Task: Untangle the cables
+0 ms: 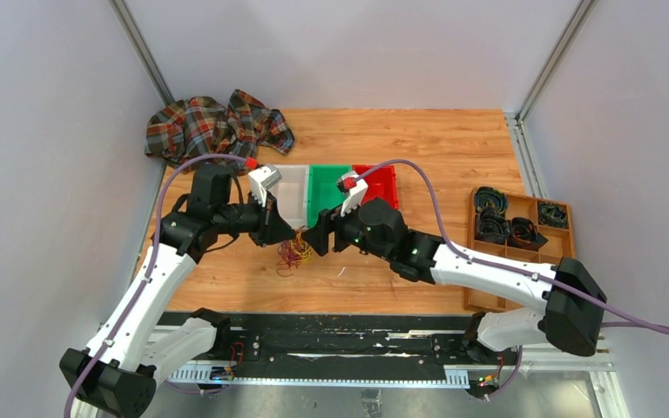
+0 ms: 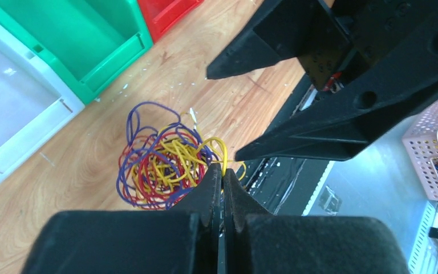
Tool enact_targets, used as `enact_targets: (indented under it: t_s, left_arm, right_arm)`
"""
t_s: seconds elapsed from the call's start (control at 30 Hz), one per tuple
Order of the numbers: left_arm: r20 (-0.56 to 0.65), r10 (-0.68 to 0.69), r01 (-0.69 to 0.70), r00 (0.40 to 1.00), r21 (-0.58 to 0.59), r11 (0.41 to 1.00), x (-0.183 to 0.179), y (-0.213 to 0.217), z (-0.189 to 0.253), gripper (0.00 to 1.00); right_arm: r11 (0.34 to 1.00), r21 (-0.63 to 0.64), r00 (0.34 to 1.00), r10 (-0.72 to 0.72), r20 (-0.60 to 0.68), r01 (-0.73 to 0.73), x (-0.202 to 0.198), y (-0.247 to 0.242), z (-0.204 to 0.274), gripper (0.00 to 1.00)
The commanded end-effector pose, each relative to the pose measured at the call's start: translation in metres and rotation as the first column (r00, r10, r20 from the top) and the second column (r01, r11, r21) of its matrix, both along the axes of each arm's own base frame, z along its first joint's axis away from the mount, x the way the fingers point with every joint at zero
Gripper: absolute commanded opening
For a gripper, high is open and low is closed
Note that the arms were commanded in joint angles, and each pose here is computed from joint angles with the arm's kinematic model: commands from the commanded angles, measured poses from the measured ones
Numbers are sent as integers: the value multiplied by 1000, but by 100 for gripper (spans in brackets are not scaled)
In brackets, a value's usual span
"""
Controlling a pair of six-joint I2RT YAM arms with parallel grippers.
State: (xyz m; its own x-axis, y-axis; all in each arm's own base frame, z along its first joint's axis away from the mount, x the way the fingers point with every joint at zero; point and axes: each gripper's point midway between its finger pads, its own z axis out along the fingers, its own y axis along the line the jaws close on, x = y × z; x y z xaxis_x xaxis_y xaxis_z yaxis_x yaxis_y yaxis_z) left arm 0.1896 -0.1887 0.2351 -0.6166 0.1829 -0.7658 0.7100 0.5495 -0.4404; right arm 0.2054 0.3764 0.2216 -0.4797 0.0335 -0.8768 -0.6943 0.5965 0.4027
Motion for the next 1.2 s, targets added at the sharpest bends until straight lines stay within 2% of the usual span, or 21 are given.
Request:
enact_targets:
  t_s: [0.0, 0.27, 0.57, 0.8, 0.97, 1.17]
  left_arm:
    - [26, -71, 73, 997, -86, 994, -10, -12, 27, 1]
    - [41, -114, 118, 993, -117, 986, -15, -17, 39, 1]
    - [57, -176, 183, 983, -183, 966, -23, -25, 69, 1]
    - [102, -190, 208, 976, -208, 956, -24, -27, 94, 1]
    - [126, -180, 203, 976, -211, 956, -19, -28, 107, 1]
    - [158, -164, 195, 974, -207, 959, -14, -28, 119, 1]
  right_arm:
    - [996, 74, 997, -48, 59, 44, 14, 14, 27, 68]
    - [992, 123, 998, -31, 47, 25, 18, 33, 31, 68]
    - [986, 145, 996, -87, 6, 85, 28, 39, 6, 67]
    - [992, 70, 994, -101, -26, 103, 29, 34, -36, 64]
    - [987, -26, 986, -161, -50, 160, 26, 9, -78, 64]
    - [974, -77, 973, -220, -65, 215, 20, -20, -112, 64]
